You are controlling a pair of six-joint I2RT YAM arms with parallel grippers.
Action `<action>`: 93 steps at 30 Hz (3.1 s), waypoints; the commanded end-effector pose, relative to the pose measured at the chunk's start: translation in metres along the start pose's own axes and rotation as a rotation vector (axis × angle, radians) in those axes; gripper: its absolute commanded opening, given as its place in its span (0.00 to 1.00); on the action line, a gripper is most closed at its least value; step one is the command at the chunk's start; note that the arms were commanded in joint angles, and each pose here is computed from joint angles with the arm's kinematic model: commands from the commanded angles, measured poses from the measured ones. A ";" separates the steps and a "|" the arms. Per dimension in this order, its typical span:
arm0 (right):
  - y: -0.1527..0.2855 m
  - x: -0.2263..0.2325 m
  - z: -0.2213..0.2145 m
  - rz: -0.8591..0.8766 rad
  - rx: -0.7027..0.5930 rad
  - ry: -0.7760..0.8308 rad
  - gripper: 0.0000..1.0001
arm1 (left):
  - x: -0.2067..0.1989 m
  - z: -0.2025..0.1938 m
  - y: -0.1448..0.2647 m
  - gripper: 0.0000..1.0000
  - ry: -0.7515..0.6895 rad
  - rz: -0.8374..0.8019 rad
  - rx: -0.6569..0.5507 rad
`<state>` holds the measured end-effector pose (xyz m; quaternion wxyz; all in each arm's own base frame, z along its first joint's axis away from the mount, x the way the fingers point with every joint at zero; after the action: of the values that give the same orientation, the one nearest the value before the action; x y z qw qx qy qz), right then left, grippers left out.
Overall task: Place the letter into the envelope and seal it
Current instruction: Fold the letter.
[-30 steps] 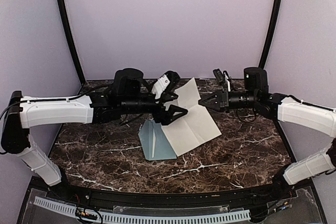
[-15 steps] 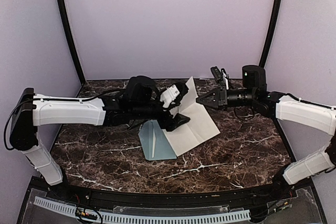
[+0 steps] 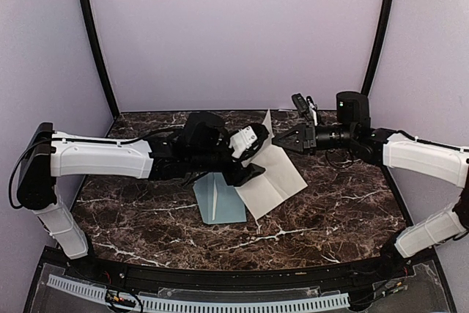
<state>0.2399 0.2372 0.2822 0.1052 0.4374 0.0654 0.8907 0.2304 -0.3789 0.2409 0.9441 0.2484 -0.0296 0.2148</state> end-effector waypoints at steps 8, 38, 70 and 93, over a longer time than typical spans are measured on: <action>0.001 0.012 0.005 0.035 -0.013 0.051 0.00 | -0.001 0.009 0.007 0.42 0.003 -0.017 -0.013; 0.028 0.054 0.010 0.147 -0.145 0.180 0.00 | 0.033 -0.022 0.121 0.91 0.637 -0.165 -0.215; 0.037 0.069 0.023 0.230 -0.311 0.234 0.00 | 0.008 0.001 0.099 0.29 0.747 -0.514 -0.467; 0.046 0.033 0.020 0.096 -0.337 0.129 0.58 | 0.016 -0.006 0.108 0.00 0.715 -0.385 -0.385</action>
<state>0.2261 0.2103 0.3300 0.1021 0.3683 -0.1029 0.9183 0.1976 -0.2920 0.2792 0.9388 -0.0439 0.3324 0.0786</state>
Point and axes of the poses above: each gripper's point midway between its finger pads, its own y axis back along the fingers, its own x axis along the line the jaws close on, z = x × y, the point moved 8 cm from there along y, back along the fingers, and after that the axes turned 1 degree about y, right-handed, at the moved point
